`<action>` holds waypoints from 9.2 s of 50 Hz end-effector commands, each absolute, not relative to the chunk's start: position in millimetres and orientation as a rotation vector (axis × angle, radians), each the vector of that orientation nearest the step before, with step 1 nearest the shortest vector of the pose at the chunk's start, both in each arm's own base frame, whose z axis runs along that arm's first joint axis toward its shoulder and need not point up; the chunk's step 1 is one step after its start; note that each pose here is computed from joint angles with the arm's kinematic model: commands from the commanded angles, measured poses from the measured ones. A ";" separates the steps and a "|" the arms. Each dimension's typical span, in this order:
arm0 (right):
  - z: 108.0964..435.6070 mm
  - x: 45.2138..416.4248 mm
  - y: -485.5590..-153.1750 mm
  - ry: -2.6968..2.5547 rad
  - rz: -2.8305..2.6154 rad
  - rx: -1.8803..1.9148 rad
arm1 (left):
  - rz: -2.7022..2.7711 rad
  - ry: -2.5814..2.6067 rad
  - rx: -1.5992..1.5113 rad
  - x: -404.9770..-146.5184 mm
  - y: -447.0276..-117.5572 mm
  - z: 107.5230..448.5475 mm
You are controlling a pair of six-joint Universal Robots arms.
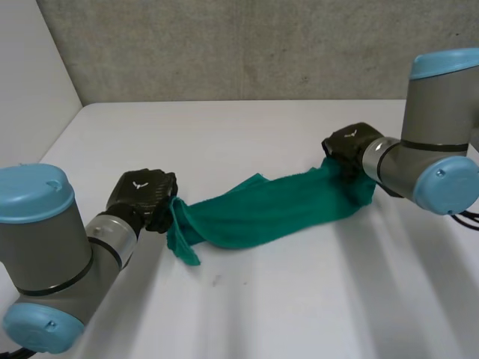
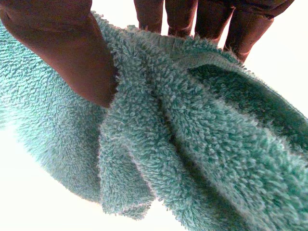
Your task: Fold the towel.
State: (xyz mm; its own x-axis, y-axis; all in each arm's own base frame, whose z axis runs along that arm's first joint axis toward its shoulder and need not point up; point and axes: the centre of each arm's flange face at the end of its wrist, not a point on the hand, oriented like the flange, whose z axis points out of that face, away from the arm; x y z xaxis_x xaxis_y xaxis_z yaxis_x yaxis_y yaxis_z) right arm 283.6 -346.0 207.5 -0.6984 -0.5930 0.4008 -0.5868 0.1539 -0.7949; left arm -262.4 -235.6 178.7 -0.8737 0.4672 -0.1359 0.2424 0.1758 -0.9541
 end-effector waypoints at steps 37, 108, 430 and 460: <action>209.9 299.2 -341.9 2.238 -1.749 -1.642 | 1.611 -2.224 -0.585 -273.6 -197.1 180.7; 170.3 198.5 -273.8 2.343 -1.719 -0.903 | 1.656 -2.265 -0.585 -268.9 -202.5 180.8; 183.5 128.0 -304.2 2.777 -1.359 -1.324 | 1.622 -2.646 -0.881 -184.6 -221.6 183.0; 144.4 157.0 -429.0 2.645 -1.651 -0.844 | 1.875 -2.509 -0.848 -249.4 -365.0 127.0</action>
